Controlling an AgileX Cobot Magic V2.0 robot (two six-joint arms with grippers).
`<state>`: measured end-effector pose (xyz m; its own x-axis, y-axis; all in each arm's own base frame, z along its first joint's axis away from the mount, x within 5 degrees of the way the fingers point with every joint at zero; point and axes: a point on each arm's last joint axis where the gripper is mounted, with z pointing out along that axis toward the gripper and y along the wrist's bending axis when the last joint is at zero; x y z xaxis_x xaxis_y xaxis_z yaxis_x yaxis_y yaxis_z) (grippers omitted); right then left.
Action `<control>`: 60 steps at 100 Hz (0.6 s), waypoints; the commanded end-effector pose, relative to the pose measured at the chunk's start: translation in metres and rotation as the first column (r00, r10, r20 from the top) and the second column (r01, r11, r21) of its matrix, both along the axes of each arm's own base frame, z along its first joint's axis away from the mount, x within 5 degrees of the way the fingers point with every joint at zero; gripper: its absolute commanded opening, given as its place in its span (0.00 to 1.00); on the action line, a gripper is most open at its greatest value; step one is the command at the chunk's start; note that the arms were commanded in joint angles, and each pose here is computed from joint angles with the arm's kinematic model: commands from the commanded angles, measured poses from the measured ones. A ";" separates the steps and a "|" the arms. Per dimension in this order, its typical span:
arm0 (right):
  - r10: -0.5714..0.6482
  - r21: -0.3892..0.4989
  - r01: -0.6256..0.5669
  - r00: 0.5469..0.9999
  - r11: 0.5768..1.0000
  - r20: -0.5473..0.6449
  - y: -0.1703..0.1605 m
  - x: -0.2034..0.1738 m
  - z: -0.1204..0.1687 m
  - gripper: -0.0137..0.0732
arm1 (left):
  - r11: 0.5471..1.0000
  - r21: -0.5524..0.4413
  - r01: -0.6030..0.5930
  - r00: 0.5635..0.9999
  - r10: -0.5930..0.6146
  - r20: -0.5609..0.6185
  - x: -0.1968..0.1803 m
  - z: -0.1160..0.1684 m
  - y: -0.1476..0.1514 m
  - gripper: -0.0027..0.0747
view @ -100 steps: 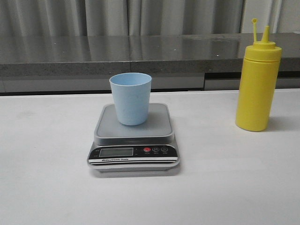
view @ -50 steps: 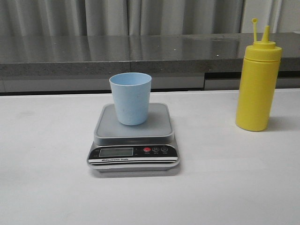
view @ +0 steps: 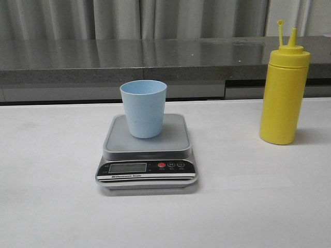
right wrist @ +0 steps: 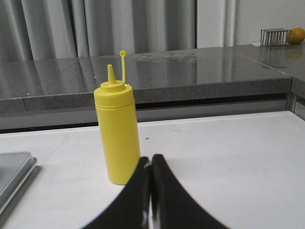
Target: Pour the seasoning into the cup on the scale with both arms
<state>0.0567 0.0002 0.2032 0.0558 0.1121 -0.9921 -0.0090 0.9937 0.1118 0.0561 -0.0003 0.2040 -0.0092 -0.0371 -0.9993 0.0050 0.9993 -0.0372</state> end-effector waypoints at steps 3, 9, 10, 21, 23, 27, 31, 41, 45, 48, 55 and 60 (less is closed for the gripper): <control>-0.003 -0.010 0.005 0.993 1.000 0.122 0.000 -0.004 0.015 0.08 | 1.000 -0.009 0.000 0.998 0.001 0.069 -0.001 -0.005 0.000 0.01; -0.003 -0.010 0.005 0.993 1.000 0.122 0.000 -0.004 0.015 0.08 | 1.000 -0.009 0.002 0.998 -0.001 0.069 -0.001 -0.005 0.000 0.01; -0.003 -0.010 0.005 0.993 1.000 0.122 0.000 -0.004 0.015 0.08 | 1.000 -0.009 0.002 0.998 -0.001 0.069 -0.001 -0.005 0.000 0.01; -0.003 -0.010 0.005 0.993 1.000 0.122 0.000 -0.004 0.015 0.08 | 1.000 -0.009 0.000 0.998 0.001 0.069 -0.001 -0.005 0.000 0.01; -0.003 -0.010 0.005 0.993 1.000 0.122 0.000 -0.004 0.015 0.08 | 1.000 -0.009 0.000 0.998 0.001 0.069 -0.001 -0.005 0.000 0.01; -0.003 -0.010 0.005 0.993 1.000 0.122 0.000 -0.004 0.015 0.08 | 1.000 -0.009 0.000 0.998 0.001 0.069 -0.001 -0.005 0.000 0.01; -0.003 -0.010 0.005 0.993 1.000 0.122 0.000 -0.004 0.015 0.08 | 1.000 -0.009 0.000 0.998 0.001 0.069 -0.001 -0.005 0.000 0.01; -0.003 -0.010 0.005 0.993 1.000 0.122 0.000 -0.004 0.015 0.08 | 1.000 -0.009 0.000 0.998 0.001 0.069 -0.001 -0.005 0.000 0.01; -0.003 -0.010 0.005 0.993 1.000 0.122 0.000 -0.004 0.015 0.08 | 1.000 -0.009 0.000 0.998 0.001 0.069 -0.001 -0.005 0.000 0.01; -0.003 -0.010 0.005 0.993 1.000 0.122 0.000 -0.004 0.015 0.08 | 1.000 -0.009 0.000 0.998 0.001 0.069 -0.001 -0.005 0.000 0.01; -0.003 -0.010 0.005 0.993 1.000 0.122 0.000 -0.004 0.015 0.08 | 1.000 -0.009 0.000 0.998 0.001 0.069 -0.001 -0.005 0.000 0.01; -0.003 -0.010 0.005 0.993 1.000 0.122 0.000 -0.004 0.015 0.08 | 1.000 -0.009 0.000 0.998 0.001 0.069 -0.001 -0.005 0.000 0.01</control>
